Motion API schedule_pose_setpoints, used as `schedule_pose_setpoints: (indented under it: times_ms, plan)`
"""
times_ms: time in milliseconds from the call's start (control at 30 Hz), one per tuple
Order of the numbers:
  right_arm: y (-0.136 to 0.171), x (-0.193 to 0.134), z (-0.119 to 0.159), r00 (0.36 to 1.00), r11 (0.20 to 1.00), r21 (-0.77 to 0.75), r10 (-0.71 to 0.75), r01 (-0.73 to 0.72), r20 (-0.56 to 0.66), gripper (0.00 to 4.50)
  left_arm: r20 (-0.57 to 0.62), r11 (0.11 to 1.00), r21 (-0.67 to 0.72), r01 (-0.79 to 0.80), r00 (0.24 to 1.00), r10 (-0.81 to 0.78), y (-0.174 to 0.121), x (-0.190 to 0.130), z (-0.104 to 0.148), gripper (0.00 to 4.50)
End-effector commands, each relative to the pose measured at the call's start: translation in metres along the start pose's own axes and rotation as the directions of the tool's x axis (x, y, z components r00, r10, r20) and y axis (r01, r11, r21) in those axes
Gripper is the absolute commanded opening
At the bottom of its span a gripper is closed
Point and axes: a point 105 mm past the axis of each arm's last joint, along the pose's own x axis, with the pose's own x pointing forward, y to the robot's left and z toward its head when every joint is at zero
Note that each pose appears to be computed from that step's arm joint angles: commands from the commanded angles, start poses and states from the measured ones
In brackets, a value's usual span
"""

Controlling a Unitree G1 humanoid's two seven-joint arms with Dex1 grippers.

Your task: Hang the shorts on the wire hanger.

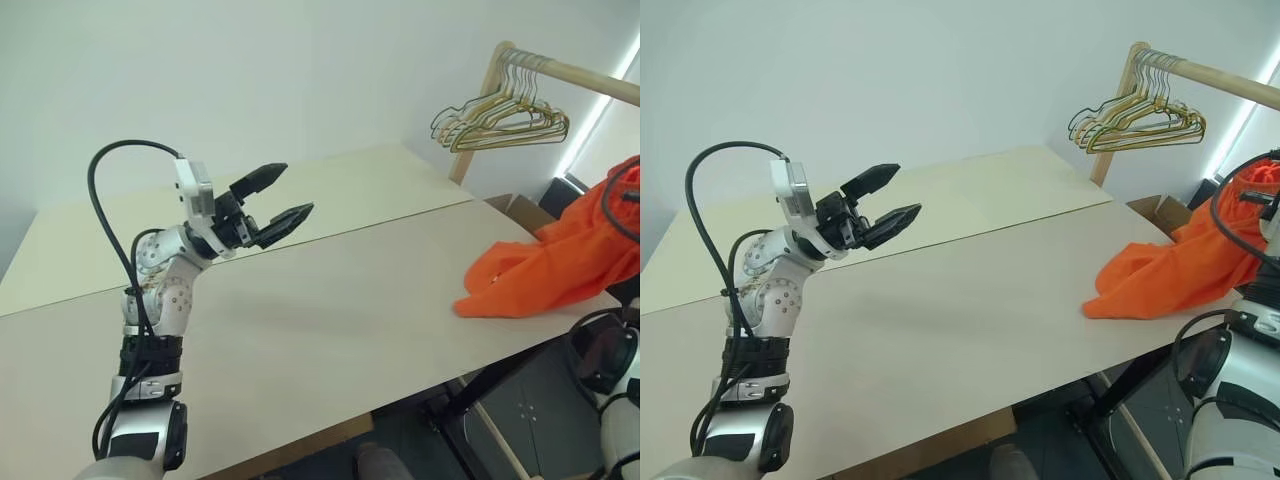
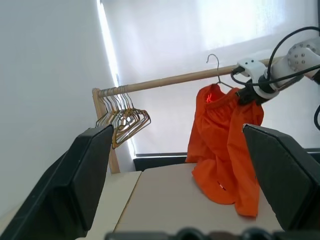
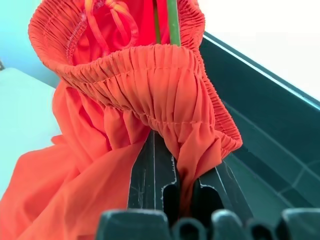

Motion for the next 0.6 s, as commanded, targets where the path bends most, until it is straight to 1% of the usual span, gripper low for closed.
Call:
schedule_pose_setpoints:
  times_ms: [33, 267, 367, 467, 600]
  plan:
    - [-0.006, 0.001, 0.024, 0.996, 0.998, 0.063, -0.025, 0.019, 0.088, 0.0, 0.036, 0.999, 0.036, 0.008, 0.999, -0.009, -0.005, 0.003, 0.01, 4.48]
    - [-0.012, 0.015, 0.034, 0.995, 0.989, 0.149, -0.039, 0.026, 0.09, 0.0, 0.014, 0.999, 0.04, 0.003, 1.0, -0.004, -0.008, 0.001, 0.006, 4.48]
    - [-0.012, 0.019, 0.035, 0.995, 0.987, 0.159, -0.038, 0.024, 0.088, 0.0, 0.008, 0.999, 0.041, 0.005, 1.0, -0.006, -0.009, 0.001, 0.004, 4.48]
    - [-0.012, 0.023, 0.033, 0.997, 0.981, 0.196, -0.027, 0.012, 0.071, 0.0, 0.002, 0.999, 0.041, 0.013, 1.0, -0.013, -0.01, 0.001, 0.003, 4.48]
    - [-0.008, 0.03, 0.019, 1.0, 0.969, 0.248, -0.004, 0.0, 0.016, 0.0, -0.001, 0.999, 0.044, 0.013, 1.0, -0.013, -0.01, 0.001, 0.003, 4.48]
